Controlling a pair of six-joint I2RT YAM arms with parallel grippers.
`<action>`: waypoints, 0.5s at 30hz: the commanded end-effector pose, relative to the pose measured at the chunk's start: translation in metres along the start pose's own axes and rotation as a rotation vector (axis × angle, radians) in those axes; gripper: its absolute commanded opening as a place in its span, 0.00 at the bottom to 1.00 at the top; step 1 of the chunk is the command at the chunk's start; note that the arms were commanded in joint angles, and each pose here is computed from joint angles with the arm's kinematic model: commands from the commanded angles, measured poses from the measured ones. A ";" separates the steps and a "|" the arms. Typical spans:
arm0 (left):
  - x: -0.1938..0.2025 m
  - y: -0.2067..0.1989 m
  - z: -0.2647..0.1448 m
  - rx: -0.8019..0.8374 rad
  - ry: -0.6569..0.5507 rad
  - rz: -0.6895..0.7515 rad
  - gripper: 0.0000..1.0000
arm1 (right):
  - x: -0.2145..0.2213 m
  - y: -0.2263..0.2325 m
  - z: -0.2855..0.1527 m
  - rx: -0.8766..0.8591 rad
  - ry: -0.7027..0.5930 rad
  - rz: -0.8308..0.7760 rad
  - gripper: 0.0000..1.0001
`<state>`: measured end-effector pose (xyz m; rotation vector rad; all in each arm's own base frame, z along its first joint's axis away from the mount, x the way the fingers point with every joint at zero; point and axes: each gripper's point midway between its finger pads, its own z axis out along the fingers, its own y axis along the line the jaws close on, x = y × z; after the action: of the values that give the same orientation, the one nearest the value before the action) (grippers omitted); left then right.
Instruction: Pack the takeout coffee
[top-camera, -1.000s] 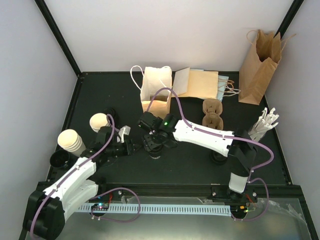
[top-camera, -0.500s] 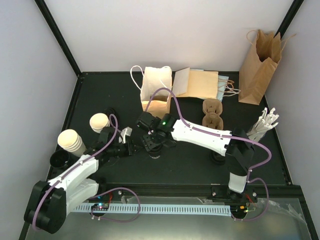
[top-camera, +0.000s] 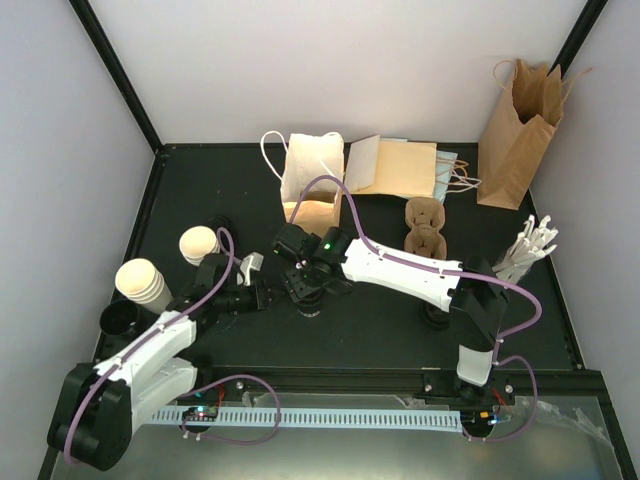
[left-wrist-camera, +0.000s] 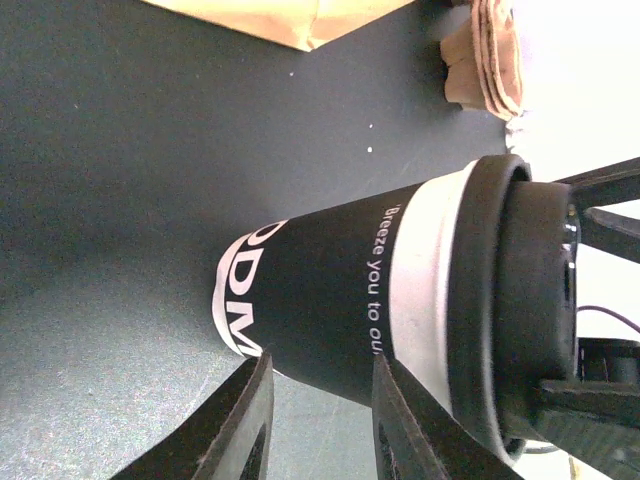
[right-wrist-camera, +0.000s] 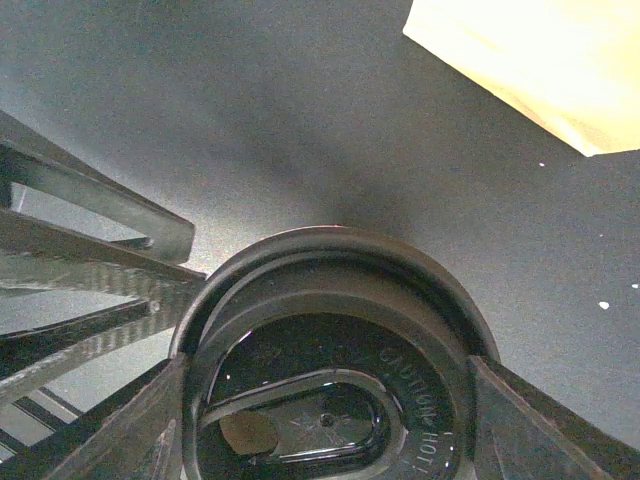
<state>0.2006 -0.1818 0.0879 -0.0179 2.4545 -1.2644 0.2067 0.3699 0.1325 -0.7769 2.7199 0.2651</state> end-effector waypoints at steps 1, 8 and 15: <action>-0.008 0.000 -0.010 -0.036 -0.060 0.035 0.30 | 0.020 -0.012 0.020 0.066 0.075 -0.032 0.70; -0.011 -0.006 -0.017 -0.035 -0.092 0.051 0.30 | 0.030 -0.019 0.026 0.085 0.124 -0.049 0.70; -0.014 -0.020 -0.013 0.054 -0.087 0.033 0.30 | 0.035 -0.021 0.030 0.060 0.160 -0.057 0.70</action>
<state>0.2017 -0.1747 0.1037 -0.0224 2.3863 -1.2144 0.2080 0.3684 0.1302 -0.8101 2.7154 0.2637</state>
